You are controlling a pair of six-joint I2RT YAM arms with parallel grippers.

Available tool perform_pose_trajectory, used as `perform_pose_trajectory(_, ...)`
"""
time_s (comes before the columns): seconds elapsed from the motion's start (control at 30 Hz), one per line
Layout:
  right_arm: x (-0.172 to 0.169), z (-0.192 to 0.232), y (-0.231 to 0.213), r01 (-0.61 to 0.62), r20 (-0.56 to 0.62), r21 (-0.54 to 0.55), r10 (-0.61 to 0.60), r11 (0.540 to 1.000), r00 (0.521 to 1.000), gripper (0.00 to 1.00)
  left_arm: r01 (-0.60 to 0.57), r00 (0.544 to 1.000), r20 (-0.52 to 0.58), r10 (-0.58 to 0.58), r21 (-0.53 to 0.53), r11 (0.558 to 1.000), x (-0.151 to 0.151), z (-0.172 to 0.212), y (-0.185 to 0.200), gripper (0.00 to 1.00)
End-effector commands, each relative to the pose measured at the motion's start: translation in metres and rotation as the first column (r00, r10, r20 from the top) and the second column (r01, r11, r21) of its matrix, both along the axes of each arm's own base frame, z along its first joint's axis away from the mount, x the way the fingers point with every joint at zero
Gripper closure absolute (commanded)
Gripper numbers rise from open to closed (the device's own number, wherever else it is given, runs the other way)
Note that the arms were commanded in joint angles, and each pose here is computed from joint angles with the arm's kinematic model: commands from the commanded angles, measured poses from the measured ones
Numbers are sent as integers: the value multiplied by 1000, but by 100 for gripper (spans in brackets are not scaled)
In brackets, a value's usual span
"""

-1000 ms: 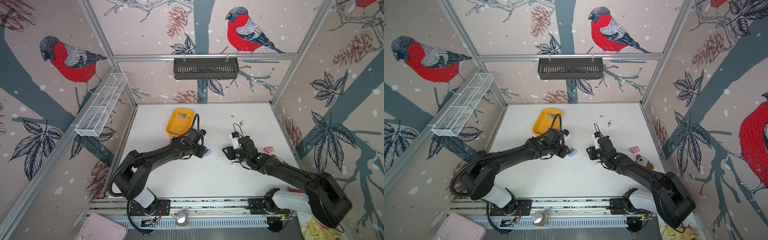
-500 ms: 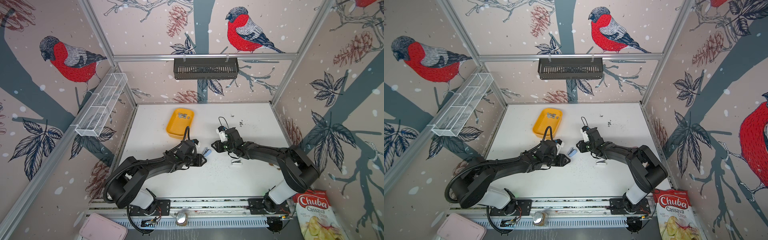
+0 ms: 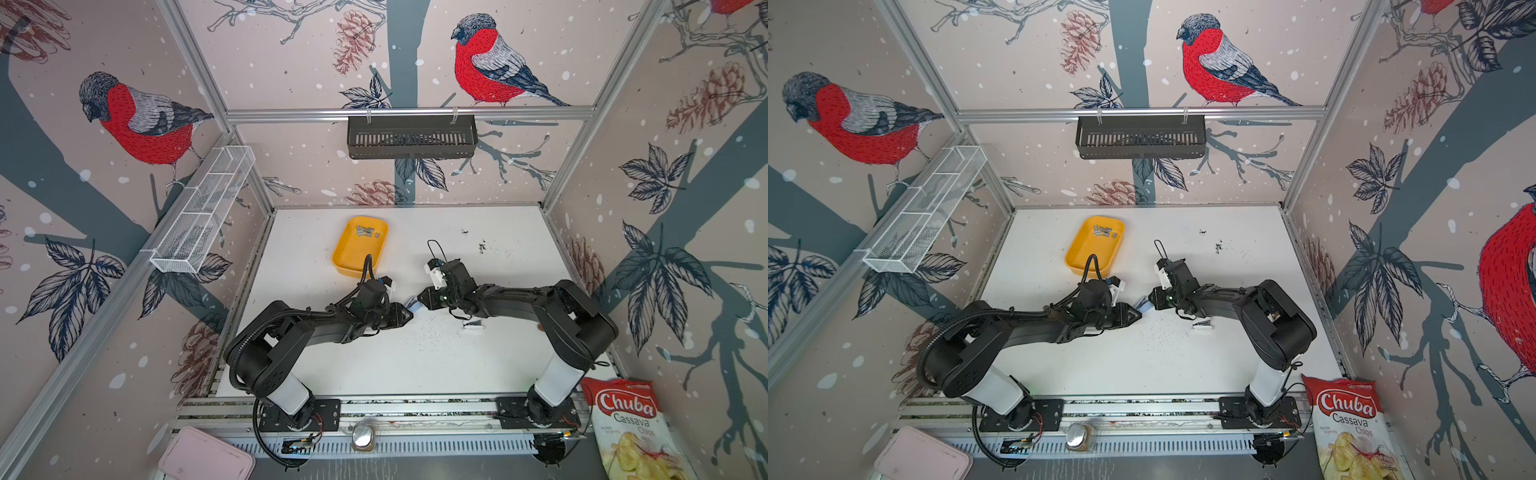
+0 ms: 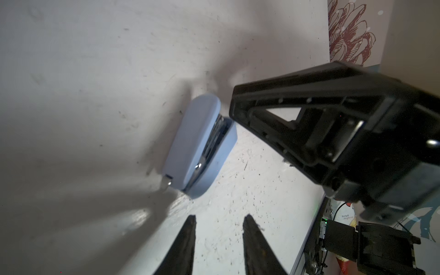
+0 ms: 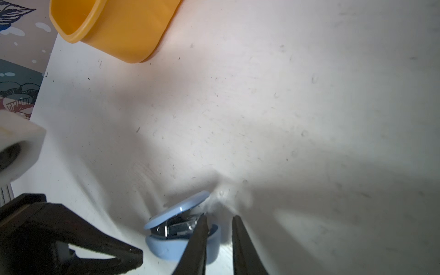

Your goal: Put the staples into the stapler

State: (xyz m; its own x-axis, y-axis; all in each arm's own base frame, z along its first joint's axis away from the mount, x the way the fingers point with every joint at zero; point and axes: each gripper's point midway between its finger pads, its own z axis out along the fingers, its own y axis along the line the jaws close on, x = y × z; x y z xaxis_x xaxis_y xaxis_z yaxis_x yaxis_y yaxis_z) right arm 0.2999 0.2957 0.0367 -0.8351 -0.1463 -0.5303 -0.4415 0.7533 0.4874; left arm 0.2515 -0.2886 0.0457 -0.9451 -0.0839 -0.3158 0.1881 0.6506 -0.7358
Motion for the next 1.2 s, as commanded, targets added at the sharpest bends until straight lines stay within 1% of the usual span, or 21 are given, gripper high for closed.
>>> perform_pose_trajectory(0.0,-8,3,2,-1,0,22,1,1000,1000,79,12,1000,22,-11,-65,998,9,10,-6,65)
perform_pose_trajectory(0.17,-25,2,-1,-1,-4,17,1,1000,1000,79,7,1000,31,-6,-33,999,18,5,-4,65)
perform_pose_trajectory(0.27,-39,-1,5,-30,-6,9,30,1000,1000,79,-2,998,57,3,-17,1000,29,8,0,65)
perform_pose_trajectory(0.4,-51,-1,16,-66,18,-19,66,998,998,79,-16,997,80,13,40,999,42,9,9,62)
perform_pose_trajectory(0.53,-48,6,11,-23,51,-33,24,999,998,80,-27,996,88,19,96,995,41,8,21,61)
perform_pose_trajectory(0.6,-43,10,3,15,80,-52,-11,999,997,79,-30,996,93,18,129,991,37,6,28,60)
perform_pose_trajectory(0.7,-37,16,-10,34,128,-98,-21,995,992,78,-32,994,107,15,157,987,30,6,37,60)
perform_pose_trajectory(0.8,-27,20,-17,5,160,-131,16,991,987,77,-9,992,123,-10,147,989,23,12,38,60)
perform_pose_trajectory(0.93,-16,24,-18,-77,166,-151,102,986,981,77,30,983,175,-52,126,992,17,24,38,59)
perform_pose_trajectory(1.0,-15,25,-15,-116,166,-159,142,980,976,77,30,979,194,-54,127,991,15,28,39,59)
perform_pose_trajectory(1.17,-17,26,1,-187,157,-127,206,974,966,76,43,978,196,-65,114,993,11,31,39,59)
